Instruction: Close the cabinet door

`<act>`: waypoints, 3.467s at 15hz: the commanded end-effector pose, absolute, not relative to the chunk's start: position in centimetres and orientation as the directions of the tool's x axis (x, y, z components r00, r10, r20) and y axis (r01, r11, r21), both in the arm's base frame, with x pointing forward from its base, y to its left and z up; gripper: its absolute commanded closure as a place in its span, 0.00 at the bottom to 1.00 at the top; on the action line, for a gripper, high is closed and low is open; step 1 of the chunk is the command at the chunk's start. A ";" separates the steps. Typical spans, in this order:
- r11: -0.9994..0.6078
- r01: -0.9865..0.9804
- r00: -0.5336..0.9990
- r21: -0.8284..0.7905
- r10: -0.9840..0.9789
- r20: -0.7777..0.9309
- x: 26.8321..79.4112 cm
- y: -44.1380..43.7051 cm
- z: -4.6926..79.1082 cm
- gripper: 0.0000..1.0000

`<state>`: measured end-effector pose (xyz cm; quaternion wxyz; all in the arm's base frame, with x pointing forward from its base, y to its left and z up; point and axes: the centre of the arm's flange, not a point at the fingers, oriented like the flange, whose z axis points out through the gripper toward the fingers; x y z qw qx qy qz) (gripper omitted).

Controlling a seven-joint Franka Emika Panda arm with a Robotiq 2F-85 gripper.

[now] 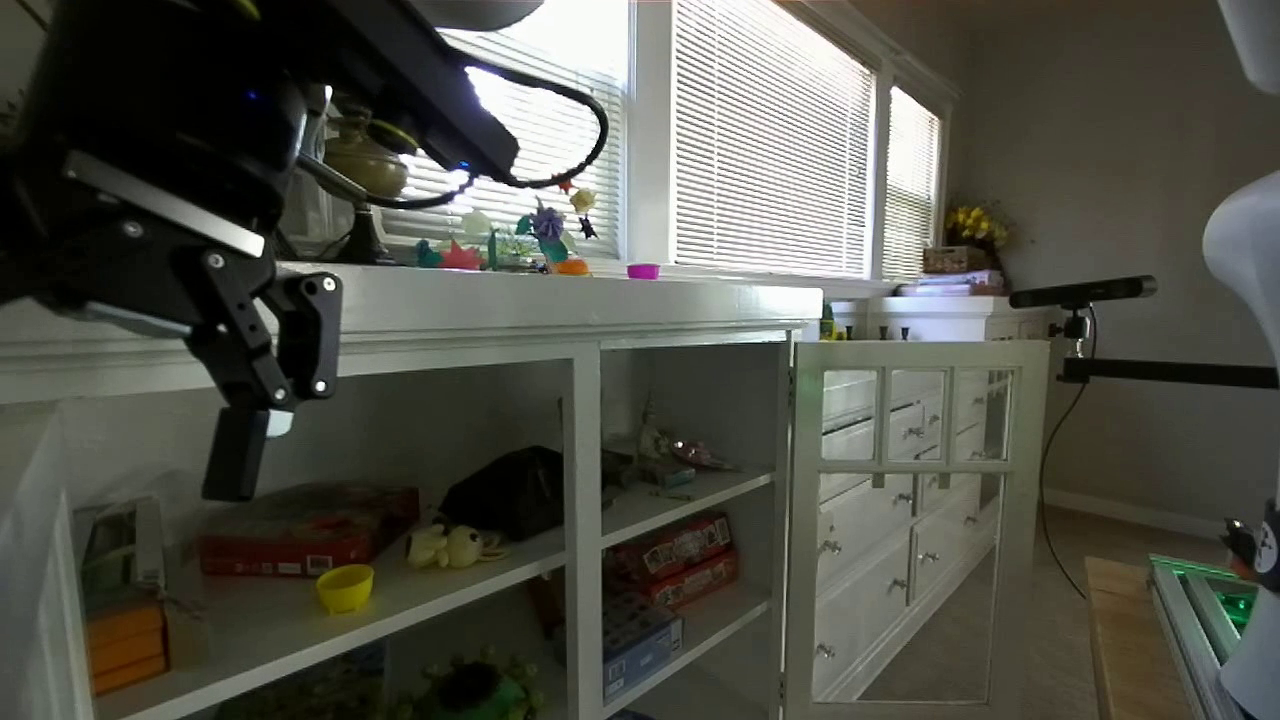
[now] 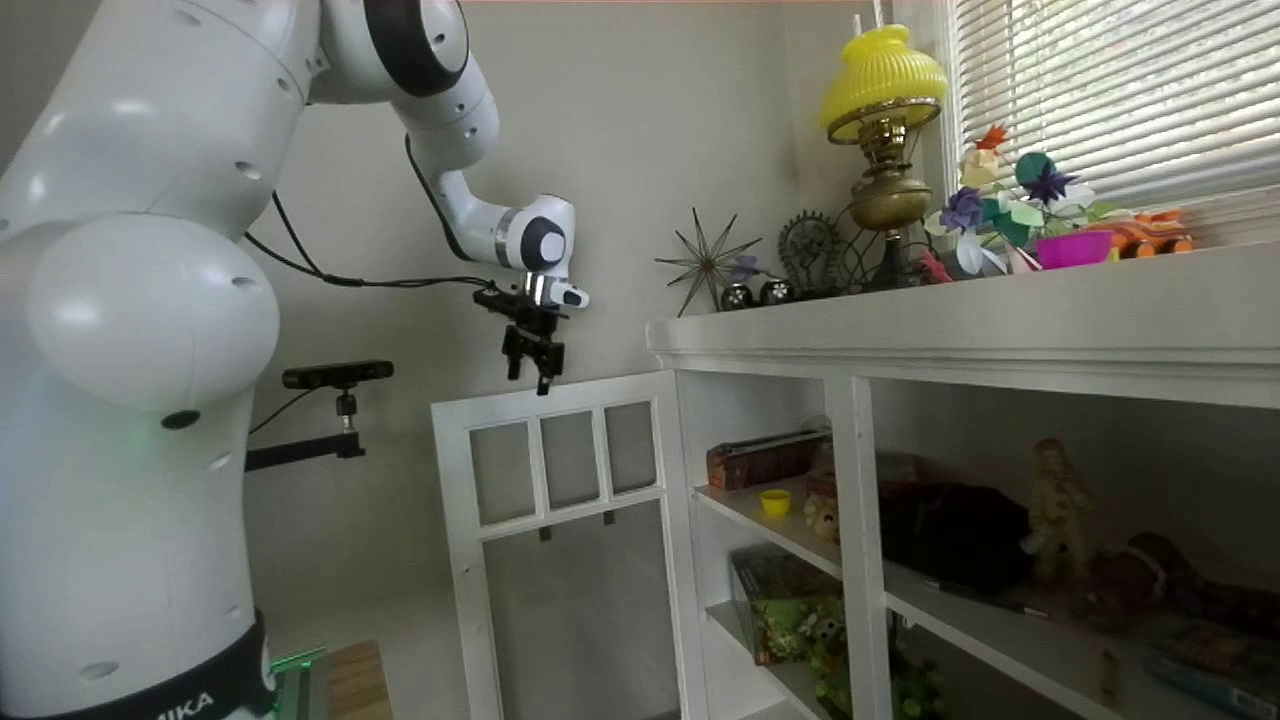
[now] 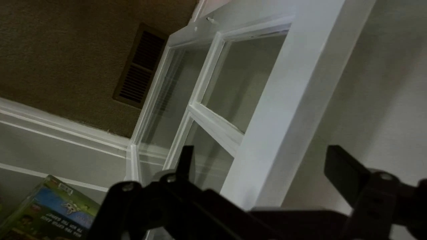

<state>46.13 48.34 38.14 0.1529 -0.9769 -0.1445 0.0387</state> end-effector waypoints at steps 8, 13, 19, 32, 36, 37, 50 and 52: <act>-0.900 0.278 0.950 -0.335 0.310 -0.044 44.5 49.6 36.9 0.00; -0.909 0.286 0.945 -0.304 0.320 -0.068 44.0 49.6 34.8 0.00; -0.917 0.297 0.939 -0.265 0.331 -0.093 43.9 49.3 34.3 0.00; -0.919 0.392 0.917 -0.034 0.393 -0.070 44.6 44.9 39.1 0.00; -0.920 0.393 0.914 -0.006 0.391 -0.108 44.5 43.8 38.7 0.00; -0.920 0.391 0.913 -0.008 0.389 -0.121 44.5 43.6 38.4 0.00; -0.904 0.412 0.902 -0.114 0.423 -0.088 43.0 46.2 40.8 0.00; -0.904 0.413 0.900 -0.112 0.424 -0.103 42.7 46.4 40.0 0.00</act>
